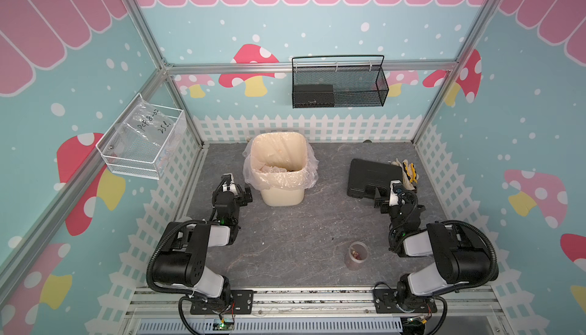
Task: Empty the moldy dried flower tea in the jars
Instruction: Pick up the jar from the center of the board.
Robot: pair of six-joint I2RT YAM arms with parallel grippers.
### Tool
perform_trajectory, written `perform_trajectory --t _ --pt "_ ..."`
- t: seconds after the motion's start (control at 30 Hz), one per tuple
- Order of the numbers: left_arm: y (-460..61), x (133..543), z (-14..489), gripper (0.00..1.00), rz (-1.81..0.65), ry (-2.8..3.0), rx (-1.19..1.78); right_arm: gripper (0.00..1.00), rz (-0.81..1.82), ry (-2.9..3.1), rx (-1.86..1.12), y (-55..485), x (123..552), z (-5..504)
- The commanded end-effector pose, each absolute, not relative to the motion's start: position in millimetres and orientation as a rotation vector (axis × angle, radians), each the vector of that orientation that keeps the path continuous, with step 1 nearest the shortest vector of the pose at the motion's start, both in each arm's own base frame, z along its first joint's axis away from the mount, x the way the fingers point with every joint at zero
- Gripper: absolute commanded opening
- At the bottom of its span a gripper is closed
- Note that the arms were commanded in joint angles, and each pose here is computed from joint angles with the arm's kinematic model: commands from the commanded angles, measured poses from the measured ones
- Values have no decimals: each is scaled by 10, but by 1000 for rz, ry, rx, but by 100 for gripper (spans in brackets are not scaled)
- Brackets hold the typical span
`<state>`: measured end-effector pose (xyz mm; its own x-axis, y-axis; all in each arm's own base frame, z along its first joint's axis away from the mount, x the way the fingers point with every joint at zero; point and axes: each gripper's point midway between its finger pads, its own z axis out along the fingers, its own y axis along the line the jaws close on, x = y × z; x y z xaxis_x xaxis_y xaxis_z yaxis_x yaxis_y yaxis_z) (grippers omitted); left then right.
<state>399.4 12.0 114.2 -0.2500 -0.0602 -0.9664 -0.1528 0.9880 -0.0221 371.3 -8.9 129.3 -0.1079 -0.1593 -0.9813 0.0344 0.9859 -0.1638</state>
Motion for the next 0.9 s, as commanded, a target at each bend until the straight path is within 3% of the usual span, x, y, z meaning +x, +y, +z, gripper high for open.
perform_trajectory --t 0.0,0.23,0.53,0.87 --pt "139 4033 1158 100 101 1826 -152 100 -172 1657 -103 -97 3721 1330" --pt "143 3894 1330 99 92 1755 -156 100 -181 1635 -82 -126 3664 1394" --pt "171 3398 1908 99 53 1714 -296 99 -111 1558 -15 -109 3375 2249" --pt "-365 2925 2439 99 -392 1748 -363 94 261 1685 -124 415 2956 2936"
